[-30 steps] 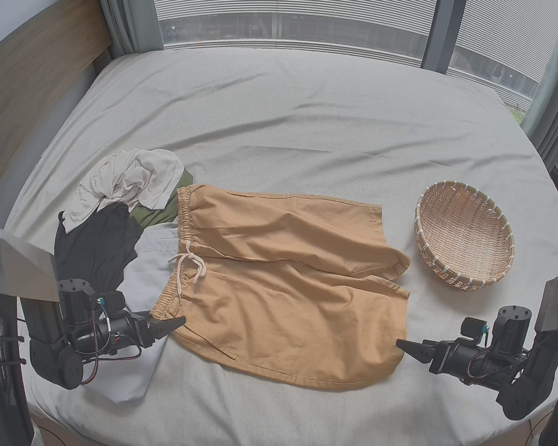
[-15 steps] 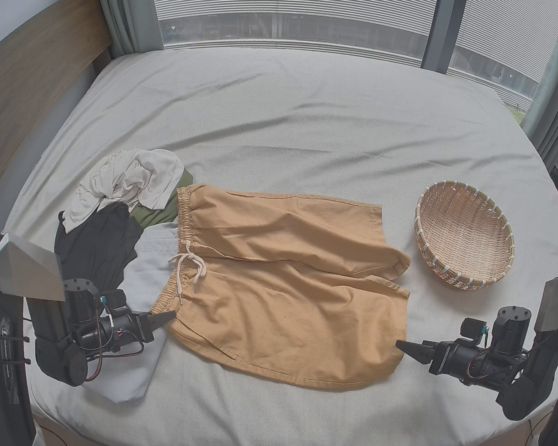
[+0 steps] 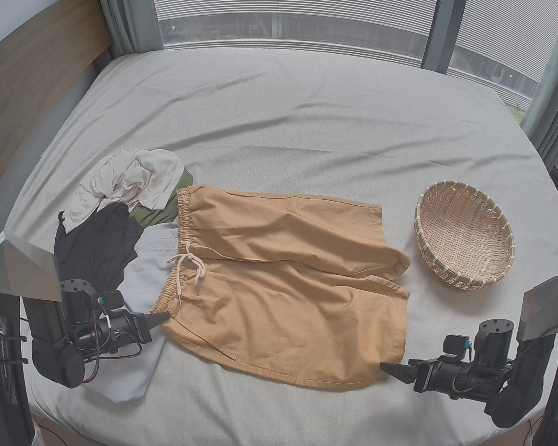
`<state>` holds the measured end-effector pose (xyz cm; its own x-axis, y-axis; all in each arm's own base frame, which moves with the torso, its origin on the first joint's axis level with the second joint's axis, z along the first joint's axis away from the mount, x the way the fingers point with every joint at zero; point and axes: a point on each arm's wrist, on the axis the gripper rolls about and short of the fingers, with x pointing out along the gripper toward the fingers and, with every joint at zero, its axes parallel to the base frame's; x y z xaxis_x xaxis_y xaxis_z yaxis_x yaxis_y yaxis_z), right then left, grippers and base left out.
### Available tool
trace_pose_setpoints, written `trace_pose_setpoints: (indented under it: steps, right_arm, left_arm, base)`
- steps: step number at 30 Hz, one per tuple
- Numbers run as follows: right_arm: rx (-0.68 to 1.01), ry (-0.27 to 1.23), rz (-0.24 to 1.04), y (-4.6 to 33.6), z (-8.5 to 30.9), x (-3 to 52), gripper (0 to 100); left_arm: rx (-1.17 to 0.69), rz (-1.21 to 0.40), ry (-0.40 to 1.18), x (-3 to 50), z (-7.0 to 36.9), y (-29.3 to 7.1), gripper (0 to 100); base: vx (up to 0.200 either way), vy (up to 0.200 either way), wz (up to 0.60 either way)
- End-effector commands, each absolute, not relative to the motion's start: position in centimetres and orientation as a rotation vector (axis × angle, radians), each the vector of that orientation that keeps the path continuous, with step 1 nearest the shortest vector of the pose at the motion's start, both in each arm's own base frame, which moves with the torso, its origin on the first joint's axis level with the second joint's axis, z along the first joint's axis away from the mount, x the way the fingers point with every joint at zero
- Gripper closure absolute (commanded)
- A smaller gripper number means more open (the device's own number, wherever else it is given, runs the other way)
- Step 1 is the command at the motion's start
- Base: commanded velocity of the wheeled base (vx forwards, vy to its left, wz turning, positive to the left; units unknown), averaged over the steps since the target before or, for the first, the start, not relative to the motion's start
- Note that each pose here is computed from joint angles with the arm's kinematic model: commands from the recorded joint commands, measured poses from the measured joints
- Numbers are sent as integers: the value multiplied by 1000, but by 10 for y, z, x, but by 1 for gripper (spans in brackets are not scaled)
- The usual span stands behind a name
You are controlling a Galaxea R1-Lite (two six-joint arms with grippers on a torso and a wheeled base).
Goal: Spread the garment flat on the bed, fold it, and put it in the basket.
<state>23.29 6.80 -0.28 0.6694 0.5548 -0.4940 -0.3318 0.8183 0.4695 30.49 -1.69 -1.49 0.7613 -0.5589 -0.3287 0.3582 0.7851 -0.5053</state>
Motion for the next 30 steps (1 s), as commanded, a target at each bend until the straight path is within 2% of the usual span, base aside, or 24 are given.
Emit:
trace_pose_setpoints:
  steps: [1,9,10,17,30]
  right_arm:
    - [350,714,521,74,-16,235,0]
    - [335,696,551,82,-18,242,0]
    - [334,695,552,84,-22,245,100]
    - [324,706,554,85,-29,249,100]
    - [319,724,548,77,-10,222,100]
  left_arm:
    - [-431,-517,475,305,-10,-16,100]
    - [-432,-517,477,304,-10,-16,100]
    - [-432,-518,478,304,-10,-17,100]
    - [-428,-516,467,306,-9,-16,100]
    - [-452,-510,448,300,5,-15,100]
  base:
    - [0,0,0]
    - [0,0,0]
    - [0,0,0]
    - [0,0,0]
    - [0,0,0]
